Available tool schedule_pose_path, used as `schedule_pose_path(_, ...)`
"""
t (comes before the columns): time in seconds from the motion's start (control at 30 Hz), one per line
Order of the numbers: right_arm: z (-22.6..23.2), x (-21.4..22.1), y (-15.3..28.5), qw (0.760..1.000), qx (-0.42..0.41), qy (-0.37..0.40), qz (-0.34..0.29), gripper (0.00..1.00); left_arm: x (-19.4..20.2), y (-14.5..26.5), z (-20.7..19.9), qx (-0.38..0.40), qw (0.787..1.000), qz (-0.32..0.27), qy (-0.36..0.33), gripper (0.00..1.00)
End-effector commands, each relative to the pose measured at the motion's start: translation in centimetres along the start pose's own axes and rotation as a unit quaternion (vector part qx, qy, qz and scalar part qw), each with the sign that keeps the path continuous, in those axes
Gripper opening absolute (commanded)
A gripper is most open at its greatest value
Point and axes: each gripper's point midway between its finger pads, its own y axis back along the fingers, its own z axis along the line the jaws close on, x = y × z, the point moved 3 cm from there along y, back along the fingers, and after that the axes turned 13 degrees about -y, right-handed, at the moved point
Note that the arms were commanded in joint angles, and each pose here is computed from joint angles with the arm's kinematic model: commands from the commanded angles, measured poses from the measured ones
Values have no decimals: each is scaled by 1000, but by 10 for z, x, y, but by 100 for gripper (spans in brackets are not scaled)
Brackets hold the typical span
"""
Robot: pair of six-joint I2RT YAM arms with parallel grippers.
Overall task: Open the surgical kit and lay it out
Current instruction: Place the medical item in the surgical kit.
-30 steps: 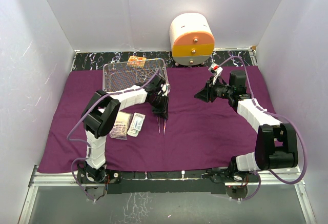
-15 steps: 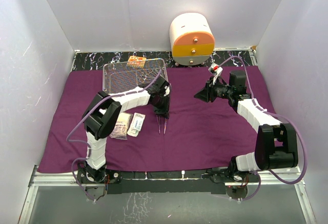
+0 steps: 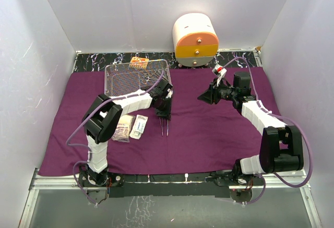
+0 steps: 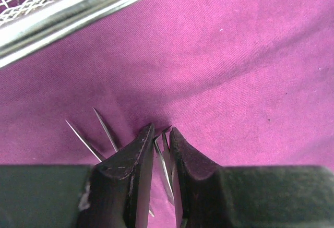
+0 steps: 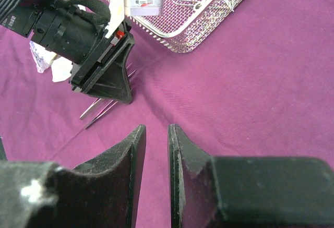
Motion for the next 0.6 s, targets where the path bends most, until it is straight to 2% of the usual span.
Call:
schedule_pose_path(0.0,0,-10,1,1000,2,22,-11,22,4,12,12,-34,999,-8,-3,18)
schedule_pose_path(0.57,0,-10,2,1000,1,24,-11,22,4,15,15,-38,999,-24,-19,26)
